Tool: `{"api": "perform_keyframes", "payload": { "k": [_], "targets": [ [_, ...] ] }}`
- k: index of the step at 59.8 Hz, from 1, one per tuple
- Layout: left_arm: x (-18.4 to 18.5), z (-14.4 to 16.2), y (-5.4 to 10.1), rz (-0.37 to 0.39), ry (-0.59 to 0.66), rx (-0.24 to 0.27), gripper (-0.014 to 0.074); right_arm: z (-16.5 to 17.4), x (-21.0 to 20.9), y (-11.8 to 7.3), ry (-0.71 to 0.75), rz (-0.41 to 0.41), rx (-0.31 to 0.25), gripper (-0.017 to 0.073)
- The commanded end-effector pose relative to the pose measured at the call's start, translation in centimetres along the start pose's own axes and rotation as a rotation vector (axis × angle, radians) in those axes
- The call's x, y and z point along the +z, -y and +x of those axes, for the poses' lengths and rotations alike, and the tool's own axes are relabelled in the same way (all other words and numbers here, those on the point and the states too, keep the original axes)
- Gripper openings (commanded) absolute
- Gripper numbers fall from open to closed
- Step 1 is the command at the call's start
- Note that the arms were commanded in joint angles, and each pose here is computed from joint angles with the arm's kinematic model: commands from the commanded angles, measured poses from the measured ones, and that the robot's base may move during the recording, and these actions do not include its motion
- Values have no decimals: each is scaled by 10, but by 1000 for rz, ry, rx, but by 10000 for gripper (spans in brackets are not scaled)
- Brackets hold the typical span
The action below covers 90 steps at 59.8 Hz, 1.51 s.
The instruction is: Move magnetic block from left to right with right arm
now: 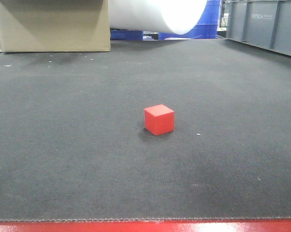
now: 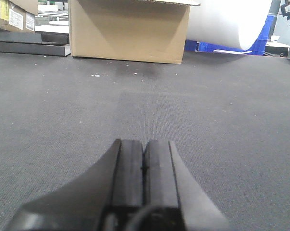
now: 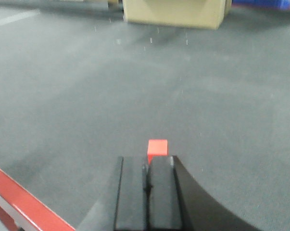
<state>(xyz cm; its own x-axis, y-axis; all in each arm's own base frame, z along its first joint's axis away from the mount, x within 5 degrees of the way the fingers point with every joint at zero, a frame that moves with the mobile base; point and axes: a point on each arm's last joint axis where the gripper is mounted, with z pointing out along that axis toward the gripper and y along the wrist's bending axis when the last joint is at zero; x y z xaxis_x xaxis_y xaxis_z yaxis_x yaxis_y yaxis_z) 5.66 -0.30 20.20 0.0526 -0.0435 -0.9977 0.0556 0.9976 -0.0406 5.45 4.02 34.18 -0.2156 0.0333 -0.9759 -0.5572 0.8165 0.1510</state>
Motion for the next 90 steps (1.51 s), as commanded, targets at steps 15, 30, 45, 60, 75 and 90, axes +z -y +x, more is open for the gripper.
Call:
{"api": "perform_keyframes", "payload": {
  "k": [15, 30, 45, 60, 75, 90],
  "targets": [
    [-1, -6, 1, 11, 91, -7, -116, -16, -11, -2, 141, -12, -7, 58],
    [-1, -6, 1, 11, 91, -7, -116, -15, -9, 3, 166, 49, -65, 58],
    [-1, -6, 1, 11, 91, -7, -115, 23, 2, 32, 282, 362, -49, 58],
    [-1, -6, 1, 11, 91, -7, -116, 84, -3, 51, 359, 588, -51, 58],
    [-1, -6, 1, 11, 91, -7, -116, 126, -5, 55, 389, 638, -57, 58],
    [-1, -6, 1, 11, 91, -7, -116, 127, -4, 55, 367, 639, -49, 58]
  ]
}}
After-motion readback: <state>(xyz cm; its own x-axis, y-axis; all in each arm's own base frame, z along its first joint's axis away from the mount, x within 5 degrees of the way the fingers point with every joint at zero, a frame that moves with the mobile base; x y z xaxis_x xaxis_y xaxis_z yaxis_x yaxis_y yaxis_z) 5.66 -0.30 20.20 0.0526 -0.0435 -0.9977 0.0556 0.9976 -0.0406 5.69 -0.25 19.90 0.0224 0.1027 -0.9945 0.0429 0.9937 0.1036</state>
